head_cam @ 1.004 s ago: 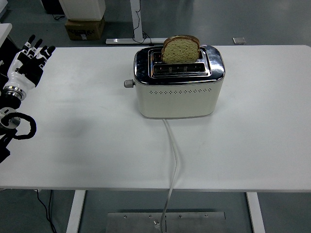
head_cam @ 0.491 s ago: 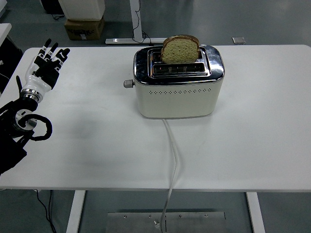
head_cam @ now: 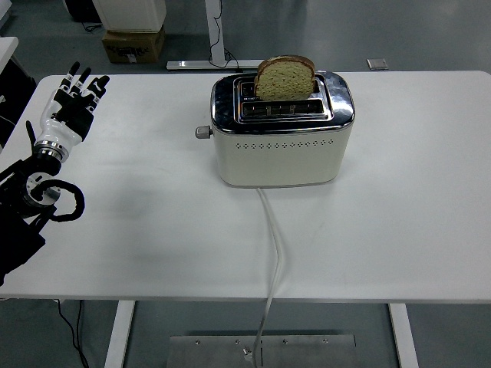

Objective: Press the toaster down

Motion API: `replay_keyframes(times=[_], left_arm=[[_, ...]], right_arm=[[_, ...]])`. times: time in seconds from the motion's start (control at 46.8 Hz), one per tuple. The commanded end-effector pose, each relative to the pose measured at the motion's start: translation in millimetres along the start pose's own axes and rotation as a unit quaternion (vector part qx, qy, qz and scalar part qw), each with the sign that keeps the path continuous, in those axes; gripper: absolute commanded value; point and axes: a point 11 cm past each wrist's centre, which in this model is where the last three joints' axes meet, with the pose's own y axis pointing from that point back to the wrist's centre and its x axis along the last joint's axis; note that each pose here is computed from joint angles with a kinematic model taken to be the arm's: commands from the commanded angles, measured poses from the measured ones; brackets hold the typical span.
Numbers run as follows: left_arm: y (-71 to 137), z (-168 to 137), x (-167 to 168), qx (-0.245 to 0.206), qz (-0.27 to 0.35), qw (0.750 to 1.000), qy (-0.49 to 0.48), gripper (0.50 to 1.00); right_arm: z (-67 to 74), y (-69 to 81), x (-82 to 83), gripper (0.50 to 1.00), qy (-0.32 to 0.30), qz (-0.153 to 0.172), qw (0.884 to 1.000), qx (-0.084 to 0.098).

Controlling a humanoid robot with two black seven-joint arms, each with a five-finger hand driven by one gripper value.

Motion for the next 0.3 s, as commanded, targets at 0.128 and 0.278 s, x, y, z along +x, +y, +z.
replay_keyframes(times=[0.128, 0.278], left_arm=[[0.3, 0.0, 1.9, 0.001, 0.003, 1.000, -0.001, 1.000], [0.0, -2.4, -0.1, 0.002, 0.001, 1.000, 0.001, 1.000]], right_arm=[[0.0, 0.0, 0.0, 1.000, 0.000, 0.000, 1.000, 0.000], [-1.1, -0.1, -0.1, 0.998, -0.001, 0.000, 1.000, 0.002]])
